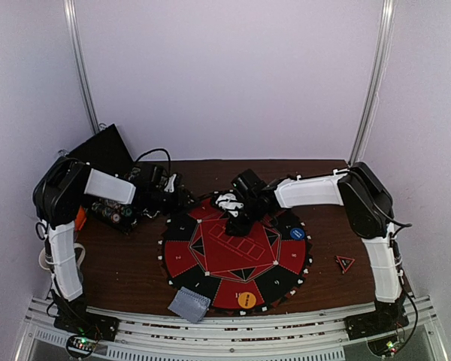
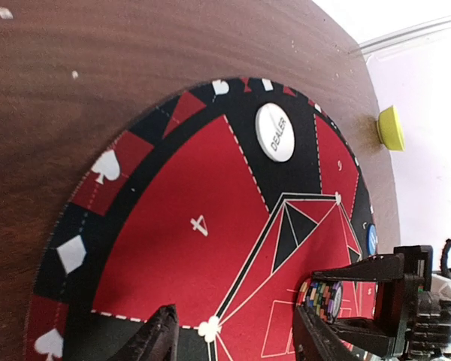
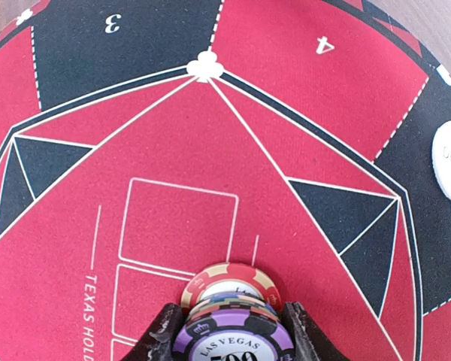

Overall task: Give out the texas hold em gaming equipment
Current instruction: Place the poker chip on the poker table mat, then move the poker chip to the big blind area, then pick up the pile of poker chips from the chip case.

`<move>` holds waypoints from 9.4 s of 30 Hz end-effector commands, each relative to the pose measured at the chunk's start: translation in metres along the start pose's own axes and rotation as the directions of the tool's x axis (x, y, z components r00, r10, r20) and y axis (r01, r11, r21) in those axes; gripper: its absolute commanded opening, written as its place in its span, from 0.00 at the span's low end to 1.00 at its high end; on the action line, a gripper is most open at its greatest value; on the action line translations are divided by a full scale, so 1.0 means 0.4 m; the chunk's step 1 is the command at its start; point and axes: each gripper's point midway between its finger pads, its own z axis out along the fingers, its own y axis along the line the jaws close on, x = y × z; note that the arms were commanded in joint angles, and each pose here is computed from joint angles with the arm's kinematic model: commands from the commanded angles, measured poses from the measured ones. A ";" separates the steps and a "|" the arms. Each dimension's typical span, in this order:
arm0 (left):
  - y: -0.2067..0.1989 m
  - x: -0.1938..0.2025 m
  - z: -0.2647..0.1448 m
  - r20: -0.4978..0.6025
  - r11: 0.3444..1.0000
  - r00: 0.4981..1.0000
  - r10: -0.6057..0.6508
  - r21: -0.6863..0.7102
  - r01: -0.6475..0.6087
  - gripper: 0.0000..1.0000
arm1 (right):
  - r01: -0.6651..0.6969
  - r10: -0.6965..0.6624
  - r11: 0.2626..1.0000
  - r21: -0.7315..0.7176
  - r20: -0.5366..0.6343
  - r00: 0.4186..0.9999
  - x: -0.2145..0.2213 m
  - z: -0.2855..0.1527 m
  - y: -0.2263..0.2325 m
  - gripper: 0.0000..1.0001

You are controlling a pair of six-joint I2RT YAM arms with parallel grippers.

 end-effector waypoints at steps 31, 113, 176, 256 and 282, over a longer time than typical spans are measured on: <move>-0.012 -0.018 -0.065 -0.033 0.939 0.965 0.260 -0.225 -0.261 0.54 | -0.141 0.140 0.990 0.013 0.019 0.990 -0.025 -0.133 -0.045 0.00; -0.250 0.487 0.147 -0.573 0.579 0.427 0.699 0.102 -0.809 0.28 | -0.429 0.416 0.846 0.317 0.112 0.903 0.194 -0.409 -0.264 1.00; 0.230 -0.084 -0.588 -0.003 0.661 0.984 0.177 -0.741 -0.121 0.71 | -0.398 0.292 0.812 0.426 0.294 0.910 0.162 -0.630 -0.229 1.00; 0.383 -0.025 -0.402 -0.307 0.592 0.920 0.244 -0.704 -0.392 0.51 | -0.332 0.280 0.846 0.418 0.182 0.943 0.182 -0.554 -0.234 1.00; 0.366 -0.094 -0.460 -0.308 0.493 0.908 0.284 -0.765 -0.414 0.50 | -0.320 0.271 0.850 0.418 0.173 0.947 0.178 -0.555 -0.235 1.00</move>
